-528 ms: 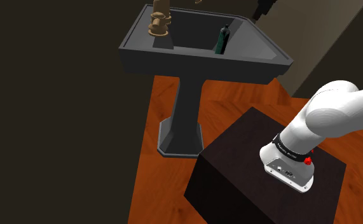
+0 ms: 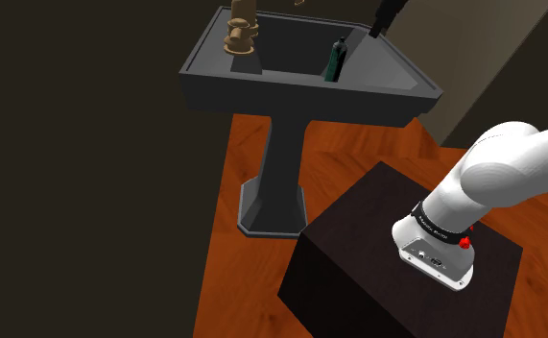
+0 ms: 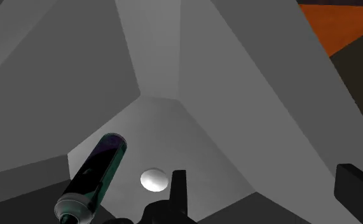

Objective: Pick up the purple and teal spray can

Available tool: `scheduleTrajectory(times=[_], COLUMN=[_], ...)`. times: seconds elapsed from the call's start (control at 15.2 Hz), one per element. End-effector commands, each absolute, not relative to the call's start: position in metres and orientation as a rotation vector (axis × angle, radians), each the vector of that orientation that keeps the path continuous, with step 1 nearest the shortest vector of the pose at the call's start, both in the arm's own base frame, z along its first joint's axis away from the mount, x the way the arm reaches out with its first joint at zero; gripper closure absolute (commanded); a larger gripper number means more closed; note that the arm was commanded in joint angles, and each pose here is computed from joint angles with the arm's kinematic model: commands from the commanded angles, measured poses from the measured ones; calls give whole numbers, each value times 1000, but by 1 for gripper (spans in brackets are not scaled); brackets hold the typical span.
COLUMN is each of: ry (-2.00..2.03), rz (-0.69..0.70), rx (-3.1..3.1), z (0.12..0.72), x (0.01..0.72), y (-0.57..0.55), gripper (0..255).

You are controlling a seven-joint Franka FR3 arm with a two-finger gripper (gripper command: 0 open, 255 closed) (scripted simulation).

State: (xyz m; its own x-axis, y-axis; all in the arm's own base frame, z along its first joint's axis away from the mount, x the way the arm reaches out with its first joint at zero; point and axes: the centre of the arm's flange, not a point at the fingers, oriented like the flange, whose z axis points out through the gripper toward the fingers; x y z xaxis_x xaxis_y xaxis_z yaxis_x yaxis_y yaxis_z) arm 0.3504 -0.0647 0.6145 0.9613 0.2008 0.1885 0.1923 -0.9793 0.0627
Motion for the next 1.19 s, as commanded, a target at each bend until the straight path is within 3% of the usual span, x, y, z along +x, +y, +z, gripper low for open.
scheduleTrajectory(times=[0.0,1.12], ry=[328,485], rz=[302,292], rx=[3055,2961], z=[606,528], x=[368,514], y=[-82,-223], gripper=[0,0])
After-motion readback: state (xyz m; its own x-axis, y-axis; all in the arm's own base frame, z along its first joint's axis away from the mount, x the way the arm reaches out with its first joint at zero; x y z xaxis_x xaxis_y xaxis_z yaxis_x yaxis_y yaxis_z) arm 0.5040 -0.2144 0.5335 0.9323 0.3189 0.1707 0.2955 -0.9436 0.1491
